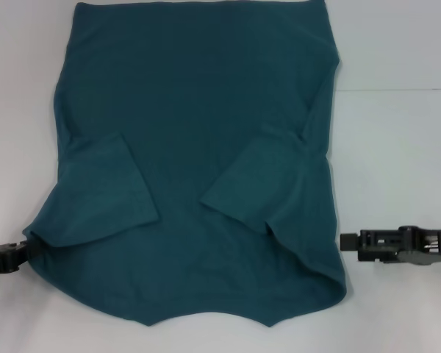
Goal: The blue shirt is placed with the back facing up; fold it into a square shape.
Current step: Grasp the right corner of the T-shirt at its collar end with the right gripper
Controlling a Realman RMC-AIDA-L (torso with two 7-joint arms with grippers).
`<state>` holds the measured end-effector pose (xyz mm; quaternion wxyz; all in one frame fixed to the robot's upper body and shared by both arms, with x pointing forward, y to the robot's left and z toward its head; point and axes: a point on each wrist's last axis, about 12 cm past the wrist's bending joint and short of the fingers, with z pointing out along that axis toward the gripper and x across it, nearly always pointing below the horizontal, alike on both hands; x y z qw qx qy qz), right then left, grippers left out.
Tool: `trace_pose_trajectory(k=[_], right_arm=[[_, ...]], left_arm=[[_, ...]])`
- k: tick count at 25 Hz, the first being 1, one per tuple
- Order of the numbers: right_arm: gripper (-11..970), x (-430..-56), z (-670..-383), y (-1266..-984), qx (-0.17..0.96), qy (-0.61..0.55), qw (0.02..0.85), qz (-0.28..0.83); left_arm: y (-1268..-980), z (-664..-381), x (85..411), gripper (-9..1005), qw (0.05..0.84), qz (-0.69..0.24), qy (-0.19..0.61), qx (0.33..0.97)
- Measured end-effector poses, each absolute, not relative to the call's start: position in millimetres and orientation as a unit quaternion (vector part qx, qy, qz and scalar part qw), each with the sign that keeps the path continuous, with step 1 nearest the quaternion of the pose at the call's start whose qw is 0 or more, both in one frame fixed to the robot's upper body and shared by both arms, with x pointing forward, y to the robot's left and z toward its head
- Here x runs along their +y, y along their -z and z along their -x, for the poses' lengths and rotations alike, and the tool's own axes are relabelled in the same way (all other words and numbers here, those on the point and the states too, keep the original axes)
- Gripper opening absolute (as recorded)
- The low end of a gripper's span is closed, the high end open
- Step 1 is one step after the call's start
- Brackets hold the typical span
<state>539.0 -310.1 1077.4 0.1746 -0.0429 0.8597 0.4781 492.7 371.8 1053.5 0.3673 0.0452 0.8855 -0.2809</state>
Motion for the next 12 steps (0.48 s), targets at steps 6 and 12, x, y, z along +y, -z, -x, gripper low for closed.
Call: trace_pose_trajectory(k=[6, 12], right_arm=[[894, -293.1, -539.0, -1074.3, 0.854, -0.488, 0.168, 0.061], [894, -265.9, -542.2, -1071.7, 0.847, -0.503, 0.155, 0.081]], left_arm=[[-1053.9, -495.0, 369.1, 29, 0.367, -0.052, 0.283, 0.884], [-1054.9, -496.7, 368.8, 31, 0.368, -0.055, 0.283, 0.884]])
